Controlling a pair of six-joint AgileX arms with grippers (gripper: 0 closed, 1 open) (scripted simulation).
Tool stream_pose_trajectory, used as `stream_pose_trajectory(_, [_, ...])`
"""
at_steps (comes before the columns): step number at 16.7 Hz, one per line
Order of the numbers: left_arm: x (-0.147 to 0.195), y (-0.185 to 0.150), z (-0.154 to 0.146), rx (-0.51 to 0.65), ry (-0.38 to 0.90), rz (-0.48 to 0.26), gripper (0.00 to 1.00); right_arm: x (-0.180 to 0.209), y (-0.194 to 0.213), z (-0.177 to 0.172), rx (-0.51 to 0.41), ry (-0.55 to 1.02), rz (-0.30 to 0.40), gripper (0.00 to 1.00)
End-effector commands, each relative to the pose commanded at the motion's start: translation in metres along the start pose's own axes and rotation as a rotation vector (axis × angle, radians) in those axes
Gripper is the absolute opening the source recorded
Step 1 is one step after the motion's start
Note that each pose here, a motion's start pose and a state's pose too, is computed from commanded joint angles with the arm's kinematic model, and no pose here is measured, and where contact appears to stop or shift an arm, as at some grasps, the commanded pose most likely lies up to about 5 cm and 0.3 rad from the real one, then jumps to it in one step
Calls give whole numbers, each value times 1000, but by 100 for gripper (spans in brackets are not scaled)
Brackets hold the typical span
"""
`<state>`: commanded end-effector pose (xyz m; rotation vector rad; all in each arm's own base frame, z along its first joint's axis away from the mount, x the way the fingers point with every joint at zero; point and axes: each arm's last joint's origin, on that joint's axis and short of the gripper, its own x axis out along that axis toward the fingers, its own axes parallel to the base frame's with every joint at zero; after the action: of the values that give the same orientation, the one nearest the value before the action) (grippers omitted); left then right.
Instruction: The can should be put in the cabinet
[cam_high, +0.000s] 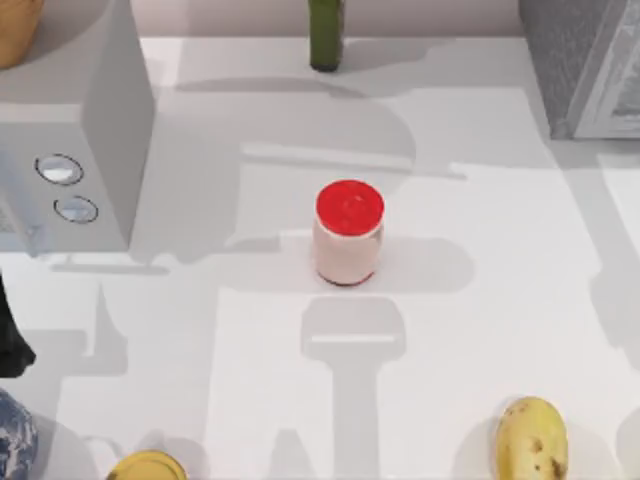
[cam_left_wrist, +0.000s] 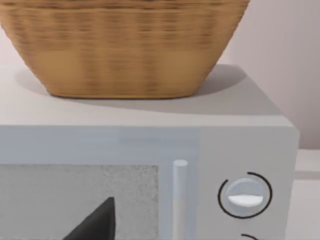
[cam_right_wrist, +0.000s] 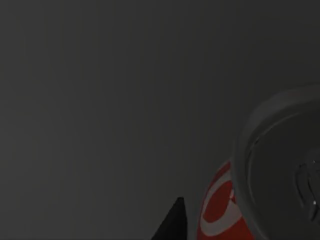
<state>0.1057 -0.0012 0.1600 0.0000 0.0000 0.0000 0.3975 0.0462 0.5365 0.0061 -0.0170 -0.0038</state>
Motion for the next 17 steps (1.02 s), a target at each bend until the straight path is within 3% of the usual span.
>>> stream_pose_trajectory(6, [0,0,0,0,0,0,100,9,-1,-7,-2,18,2,0])
stream_pose_trajectory(17, [0,0,0,0,0,0,100,9,-1,-7,-2,18,2,83])
